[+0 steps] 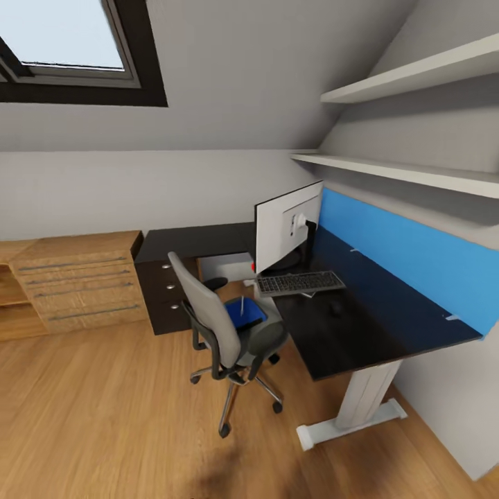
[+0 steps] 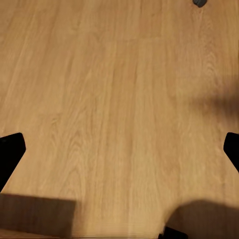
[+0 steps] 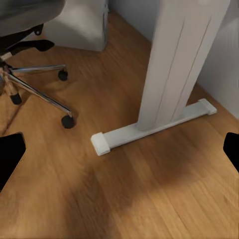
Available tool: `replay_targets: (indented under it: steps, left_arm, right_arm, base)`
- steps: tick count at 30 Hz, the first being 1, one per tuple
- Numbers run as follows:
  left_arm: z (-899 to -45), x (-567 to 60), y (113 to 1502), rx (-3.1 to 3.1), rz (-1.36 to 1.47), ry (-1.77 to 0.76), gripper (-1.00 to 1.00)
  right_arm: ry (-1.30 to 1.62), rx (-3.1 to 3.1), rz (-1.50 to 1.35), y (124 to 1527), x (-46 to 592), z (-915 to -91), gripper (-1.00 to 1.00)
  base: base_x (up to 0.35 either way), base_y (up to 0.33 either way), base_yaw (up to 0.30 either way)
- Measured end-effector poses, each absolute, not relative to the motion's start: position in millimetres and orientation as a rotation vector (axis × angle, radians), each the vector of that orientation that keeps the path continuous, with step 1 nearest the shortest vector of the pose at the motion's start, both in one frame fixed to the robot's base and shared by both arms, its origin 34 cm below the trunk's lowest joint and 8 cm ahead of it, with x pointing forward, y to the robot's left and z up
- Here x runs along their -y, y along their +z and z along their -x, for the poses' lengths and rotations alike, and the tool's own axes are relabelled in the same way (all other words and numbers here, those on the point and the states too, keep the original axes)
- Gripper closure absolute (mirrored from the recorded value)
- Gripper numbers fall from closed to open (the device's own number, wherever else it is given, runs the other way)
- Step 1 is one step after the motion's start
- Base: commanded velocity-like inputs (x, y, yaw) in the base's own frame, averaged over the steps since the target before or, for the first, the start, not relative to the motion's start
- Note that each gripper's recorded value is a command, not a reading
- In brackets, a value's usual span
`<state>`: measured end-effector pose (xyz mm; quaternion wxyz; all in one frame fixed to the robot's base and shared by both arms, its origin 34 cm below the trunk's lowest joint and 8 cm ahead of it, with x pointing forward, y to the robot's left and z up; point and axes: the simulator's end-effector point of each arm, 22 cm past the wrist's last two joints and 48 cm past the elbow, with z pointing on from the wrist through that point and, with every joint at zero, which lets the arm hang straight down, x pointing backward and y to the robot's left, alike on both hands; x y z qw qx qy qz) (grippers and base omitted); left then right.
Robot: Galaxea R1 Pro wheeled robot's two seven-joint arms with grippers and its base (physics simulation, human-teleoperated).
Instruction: In the bedroom, organize the workspace by keeping the computer under the desk, ensuring the monitor is on the desk, placing the keyboard on the desk next to the monitor, placing the mouse on the desk next to the keyboard, moving the folder from the swivel chair onto the desk next to the mouse, stacking the notebook on top of the folder with the pen on top of the notebook, and positioning the swivel chair next to the desk.
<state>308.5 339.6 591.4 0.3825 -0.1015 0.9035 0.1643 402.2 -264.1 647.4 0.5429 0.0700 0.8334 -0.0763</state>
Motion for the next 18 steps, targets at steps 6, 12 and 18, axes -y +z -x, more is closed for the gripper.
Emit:
replay_targets:
  steps: [6,12,18]
  left_arm:
    - [-308.3,-339.1,591.2,-2.305,0.259,0.418,-1.0]
    - [-308.3,-338.9,591.2,-2.305,0.259,0.418,-1.0]
    - [-308.4,-338.3,591.1,-2.305,0.259,0.417,-1.0]
  right_arm:
    - [-0.182,-1.979,-0.167,647.3,264.4,-402.0,-1.0]
    - [-0.185,-1.975,-0.17,648.1,265.9,-402.4,-1.0]
    - [-0.186,-1.974,-0.171,648.4,266.3,-402.7,-1.0]
  base:
    - [0.0,0.0,0.29]
    - [0.0,0.0,0.29]
    - [0.0,0.0,0.289]
